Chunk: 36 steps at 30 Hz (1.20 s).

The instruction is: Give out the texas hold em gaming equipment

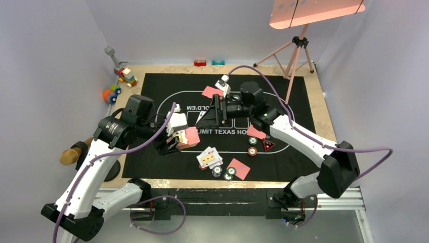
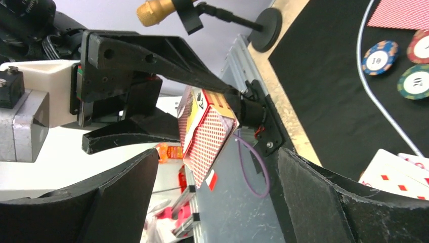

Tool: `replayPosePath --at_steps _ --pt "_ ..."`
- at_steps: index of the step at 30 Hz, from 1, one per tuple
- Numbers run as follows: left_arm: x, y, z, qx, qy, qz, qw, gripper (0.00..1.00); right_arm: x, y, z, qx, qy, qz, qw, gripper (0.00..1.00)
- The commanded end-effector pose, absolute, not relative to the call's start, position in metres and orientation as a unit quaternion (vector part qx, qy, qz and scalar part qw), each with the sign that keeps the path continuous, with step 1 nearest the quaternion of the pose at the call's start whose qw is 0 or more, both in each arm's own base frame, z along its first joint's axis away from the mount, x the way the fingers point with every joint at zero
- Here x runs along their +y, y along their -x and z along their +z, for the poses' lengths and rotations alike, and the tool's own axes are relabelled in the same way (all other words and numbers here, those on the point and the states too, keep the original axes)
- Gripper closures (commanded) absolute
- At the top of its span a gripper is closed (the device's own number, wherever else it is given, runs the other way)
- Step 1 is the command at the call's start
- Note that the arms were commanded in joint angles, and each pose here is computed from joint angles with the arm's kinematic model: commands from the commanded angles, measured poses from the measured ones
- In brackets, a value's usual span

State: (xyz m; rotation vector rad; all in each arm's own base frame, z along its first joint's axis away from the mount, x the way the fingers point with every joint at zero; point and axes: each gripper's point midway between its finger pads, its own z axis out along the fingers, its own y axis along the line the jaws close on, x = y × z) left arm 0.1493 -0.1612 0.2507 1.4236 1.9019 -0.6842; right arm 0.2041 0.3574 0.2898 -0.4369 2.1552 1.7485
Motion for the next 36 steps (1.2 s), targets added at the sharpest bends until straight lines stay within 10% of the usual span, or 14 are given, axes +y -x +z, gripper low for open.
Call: replayPosePath --at_steps 1,13,36 --pt "-0.163 -0.167 0.255 0.717 -0.548 -0.238 0.359 1.00 0.372 -0.188 0.311 0.721 0.187 0.652 0.141 0.07" --pt "-0.166 -0.176 0.256 0.712 -0.549 -0.236 0.369 1.00 0.401 -0.190 0.292 0.715 0.180 0.671 0.081 0.04" --pt "-0.172 -0.171 0.257 0.696 -0.550 -0.252 0.385 1.00 0.387 -0.197 0.264 0.753 0.160 0.635 0.064 0.43"
